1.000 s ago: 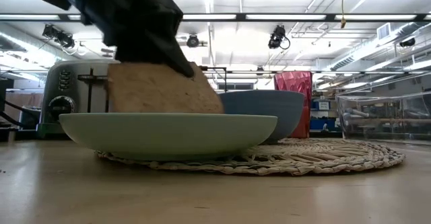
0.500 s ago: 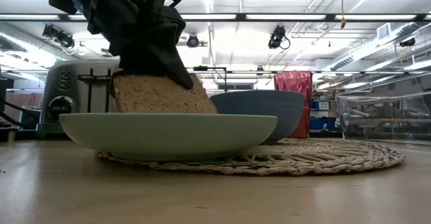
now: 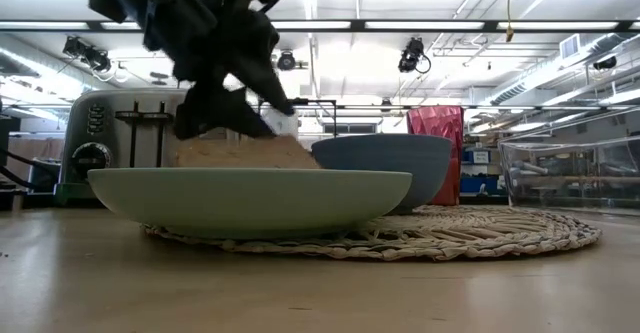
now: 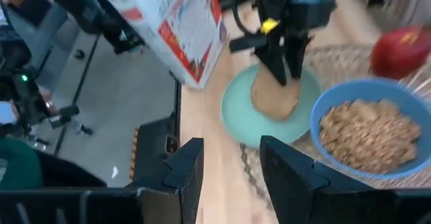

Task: Arrange a breakfast setting
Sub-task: Put the bagel on the light blue plate, then put the blue spoon on the brown mat to the right of the blue bowl

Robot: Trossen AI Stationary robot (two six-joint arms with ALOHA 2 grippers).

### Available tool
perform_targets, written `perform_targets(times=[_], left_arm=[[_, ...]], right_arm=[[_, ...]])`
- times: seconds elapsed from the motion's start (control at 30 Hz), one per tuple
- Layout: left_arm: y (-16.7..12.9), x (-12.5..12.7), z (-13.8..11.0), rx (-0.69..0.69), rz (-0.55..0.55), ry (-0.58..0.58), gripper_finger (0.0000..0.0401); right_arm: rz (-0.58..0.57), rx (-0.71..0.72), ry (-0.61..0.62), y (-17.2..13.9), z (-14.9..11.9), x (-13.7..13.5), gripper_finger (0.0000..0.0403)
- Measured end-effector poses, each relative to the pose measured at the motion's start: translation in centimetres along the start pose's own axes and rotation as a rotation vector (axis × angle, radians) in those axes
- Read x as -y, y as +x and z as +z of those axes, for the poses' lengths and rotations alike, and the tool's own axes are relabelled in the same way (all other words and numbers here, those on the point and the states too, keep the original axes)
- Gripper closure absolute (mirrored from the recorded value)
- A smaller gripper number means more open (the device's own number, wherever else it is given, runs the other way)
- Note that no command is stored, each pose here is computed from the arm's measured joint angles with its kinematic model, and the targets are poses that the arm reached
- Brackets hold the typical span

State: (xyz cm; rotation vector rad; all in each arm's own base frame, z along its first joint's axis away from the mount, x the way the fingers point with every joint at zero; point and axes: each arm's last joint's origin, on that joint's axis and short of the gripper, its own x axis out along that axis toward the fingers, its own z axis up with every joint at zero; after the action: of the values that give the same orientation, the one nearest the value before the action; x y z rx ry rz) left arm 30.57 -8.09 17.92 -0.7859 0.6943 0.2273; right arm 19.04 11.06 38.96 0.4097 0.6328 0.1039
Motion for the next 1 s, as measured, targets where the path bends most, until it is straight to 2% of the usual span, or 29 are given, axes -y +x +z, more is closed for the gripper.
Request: perform_targets(times=[0.2, 0.4, 0.53, 0.7, 0.83, 0.93, 1.0], left_arm=[[-1.7, 0.3, 1.5, 0.012, -0.064, 0.004, 0.019], [-3.1, 0.7, 1.8, -0.013, -0.113, -0.002, 0.0193], [-4.9, 2.5, 2.2, 0.004, -0.2, 0.033, 0.02], [-8.2, 6.0, 3.9, 0.113, -0.345, 0.182, 0.0214], [-10.1, 7.6, 5.9, 0.246, -0.463, 0.318, 0.0233], [-10.8, 8.1, 7.5, 0.384, -0.549, 0.391, 0.0263], [-11.1, 8.0, 8.4, 0.453, -0.569, 0.412, 0.0293]], right_arm=[[-0.09, 0.113, -0.065, -1.4, 0.4, 0.5, 0.0249], [-0.114, 0.088, -0.099, -0.8, 0.2, 0.5, 0.0249], [-0.133, 0.061, -0.104, -0.2, 0.0, 0.5, 0.0249], [-0.145, 0.113, -0.136, -0.2, 0.3, 0.3, 0.0249], [-0.143, 0.152, -0.215, -0.5, 0.8, 0.5, 0.0257], [-0.119, 0.216, -0.271, 0.2, 1.0, 1.0, 0.0284], [-0.056, 0.29, -0.285, 1.0, 1.1, 1.4, 0.0314]])
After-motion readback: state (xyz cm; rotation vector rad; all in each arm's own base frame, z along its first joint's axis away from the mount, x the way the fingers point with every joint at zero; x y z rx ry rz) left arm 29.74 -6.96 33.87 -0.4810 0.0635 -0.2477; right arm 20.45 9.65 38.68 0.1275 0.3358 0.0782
